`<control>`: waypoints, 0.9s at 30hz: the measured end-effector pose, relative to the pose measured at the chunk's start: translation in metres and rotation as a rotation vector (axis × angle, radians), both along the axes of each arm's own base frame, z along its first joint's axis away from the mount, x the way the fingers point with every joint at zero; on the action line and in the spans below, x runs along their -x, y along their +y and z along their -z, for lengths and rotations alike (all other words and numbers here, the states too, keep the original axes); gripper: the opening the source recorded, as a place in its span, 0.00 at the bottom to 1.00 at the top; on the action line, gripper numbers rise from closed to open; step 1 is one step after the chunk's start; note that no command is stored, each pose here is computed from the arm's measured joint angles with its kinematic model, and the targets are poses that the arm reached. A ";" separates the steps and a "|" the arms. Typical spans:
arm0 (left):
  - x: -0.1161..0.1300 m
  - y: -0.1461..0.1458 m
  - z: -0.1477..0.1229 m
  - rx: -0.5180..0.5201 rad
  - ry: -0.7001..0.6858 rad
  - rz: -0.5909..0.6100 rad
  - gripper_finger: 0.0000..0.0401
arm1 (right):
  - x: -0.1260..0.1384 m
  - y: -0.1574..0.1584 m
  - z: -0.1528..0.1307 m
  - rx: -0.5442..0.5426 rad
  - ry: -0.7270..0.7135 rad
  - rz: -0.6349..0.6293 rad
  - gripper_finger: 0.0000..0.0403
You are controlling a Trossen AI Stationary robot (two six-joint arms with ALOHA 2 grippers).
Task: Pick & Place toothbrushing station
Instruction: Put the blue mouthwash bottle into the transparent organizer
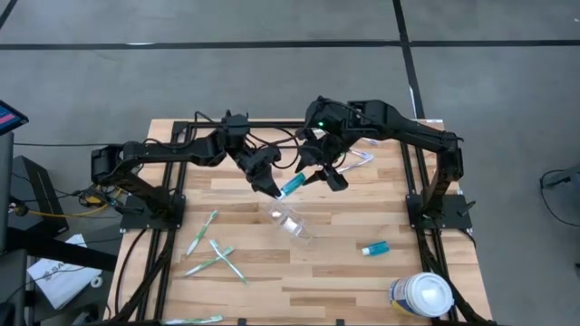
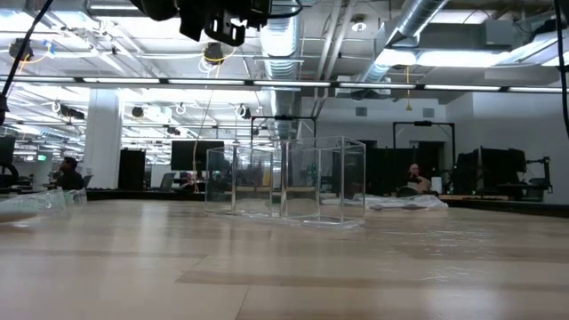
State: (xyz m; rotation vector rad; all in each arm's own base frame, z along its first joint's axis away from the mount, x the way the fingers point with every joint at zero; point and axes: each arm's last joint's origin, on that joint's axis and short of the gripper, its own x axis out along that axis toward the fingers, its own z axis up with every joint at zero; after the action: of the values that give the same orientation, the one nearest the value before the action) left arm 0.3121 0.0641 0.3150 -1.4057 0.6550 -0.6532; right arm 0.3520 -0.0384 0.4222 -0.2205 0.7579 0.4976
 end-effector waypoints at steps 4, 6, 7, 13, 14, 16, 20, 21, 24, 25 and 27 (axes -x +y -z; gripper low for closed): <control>-0.001 -0.003 -0.001 -0.004 -0.009 0.011 0.19 | -0.011 0.001 0.013 -0.058 0.045 -0.016 0.43; -0.001 -0.004 -0.001 -0.004 -0.011 0.014 0.19 | -0.016 0.004 0.017 -0.078 0.056 -0.037 0.43; -0.001 -0.004 -0.001 -0.006 -0.013 0.014 0.19 | -0.019 0.006 0.020 -0.084 0.063 -0.043 0.43; -0.001 -0.003 -0.004 -0.028 -0.048 0.015 0.19 | -0.024 0.012 0.019 -0.081 0.036 -0.064 0.41; -0.001 -0.003 -0.004 -0.030 -0.051 0.016 0.19 | -0.023 0.011 0.014 -0.080 0.018 -0.060 0.40; -0.001 -0.003 -0.004 -0.033 -0.054 0.017 0.19 | -0.019 0.005 0.002 -0.098 -0.026 -0.044 0.39; -0.001 -0.003 -0.004 -0.035 -0.056 0.017 0.19 | -0.013 -0.005 -0.011 -0.148 -0.059 -0.026 0.37; -0.001 -0.003 -0.004 -0.035 -0.056 0.017 0.19 | -0.013 -0.007 -0.011 -0.151 -0.058 -0.022 0.37; -0.001 -0.003 -0.004 -0.037 -0.058 0.015 0.19 | -0.012 -0.009 -0.010 -0.168 -0.036 -0.011 0.37; -0.001 -0.003 -0.004 -0.037 -0.058 0.015 0.19 | -0.011 -0.008 -0.009 -0.171 -0.024 -0.011 0.37; -0.001 -0.003 -0.004 -0.038 -0.059 0.015 0.19 | -0.012 -0.007 -0.005 -0.175 0.002 -0.015 0.38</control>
State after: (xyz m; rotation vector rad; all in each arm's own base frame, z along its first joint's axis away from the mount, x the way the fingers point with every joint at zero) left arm 0.3131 0.0614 0.3192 -1.3428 0.6285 -0.6880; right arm 0.3644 -0.0453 0.4276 -0.0624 0.7105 0.5750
